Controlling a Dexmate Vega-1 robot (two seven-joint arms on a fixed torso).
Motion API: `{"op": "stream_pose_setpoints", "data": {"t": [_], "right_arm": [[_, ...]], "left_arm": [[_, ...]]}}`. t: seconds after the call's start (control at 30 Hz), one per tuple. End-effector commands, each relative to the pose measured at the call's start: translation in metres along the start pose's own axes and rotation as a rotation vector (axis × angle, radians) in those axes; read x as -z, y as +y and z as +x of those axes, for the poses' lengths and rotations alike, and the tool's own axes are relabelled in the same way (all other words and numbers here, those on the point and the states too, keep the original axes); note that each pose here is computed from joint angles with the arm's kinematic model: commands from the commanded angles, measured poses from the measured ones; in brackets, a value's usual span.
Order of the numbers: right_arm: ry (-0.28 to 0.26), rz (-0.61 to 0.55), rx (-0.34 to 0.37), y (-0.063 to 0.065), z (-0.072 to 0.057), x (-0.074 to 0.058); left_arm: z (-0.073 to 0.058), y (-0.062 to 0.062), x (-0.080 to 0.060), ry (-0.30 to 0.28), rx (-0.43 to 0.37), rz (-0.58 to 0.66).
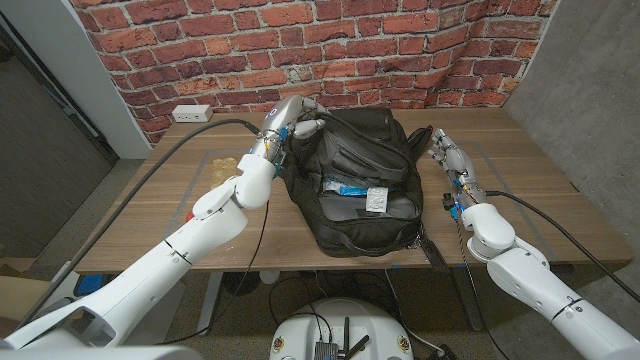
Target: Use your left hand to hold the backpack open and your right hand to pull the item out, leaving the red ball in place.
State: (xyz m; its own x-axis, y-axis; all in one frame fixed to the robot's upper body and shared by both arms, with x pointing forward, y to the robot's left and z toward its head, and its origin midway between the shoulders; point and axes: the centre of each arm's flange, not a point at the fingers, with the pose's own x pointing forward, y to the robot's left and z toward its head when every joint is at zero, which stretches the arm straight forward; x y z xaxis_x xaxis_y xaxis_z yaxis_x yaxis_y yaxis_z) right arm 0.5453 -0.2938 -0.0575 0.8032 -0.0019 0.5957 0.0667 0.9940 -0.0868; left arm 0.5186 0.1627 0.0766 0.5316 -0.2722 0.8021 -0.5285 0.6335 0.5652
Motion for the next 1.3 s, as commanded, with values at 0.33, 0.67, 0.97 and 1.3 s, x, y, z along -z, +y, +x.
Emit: {"op": "stream_pose_setpoints", "data": {"t": [0.33,0.67,0.97,1.3], "right_arm": [[0.001,-0.039,0.035,0.005,-0.015,-0.011],[0.002,-0.065,0.040,0.009,-0.021,-0.017],[0.010,-0.089,0.053,0.011,-0.036,-0.020],[0.014,-0.104,0.068,0.015,-0.051,-0.022]], "left_arm": [[0.011,0.001,0.010,0.175,-0.110,-0.244],[0.015,-0.002,0.014,0.214,-0.103,-0.302],[0.019,-0.006,0.019,0.257,-0.114,-0.389],[0.028,-0.010,0.022,0.267,-0.112,-0.442]]}}
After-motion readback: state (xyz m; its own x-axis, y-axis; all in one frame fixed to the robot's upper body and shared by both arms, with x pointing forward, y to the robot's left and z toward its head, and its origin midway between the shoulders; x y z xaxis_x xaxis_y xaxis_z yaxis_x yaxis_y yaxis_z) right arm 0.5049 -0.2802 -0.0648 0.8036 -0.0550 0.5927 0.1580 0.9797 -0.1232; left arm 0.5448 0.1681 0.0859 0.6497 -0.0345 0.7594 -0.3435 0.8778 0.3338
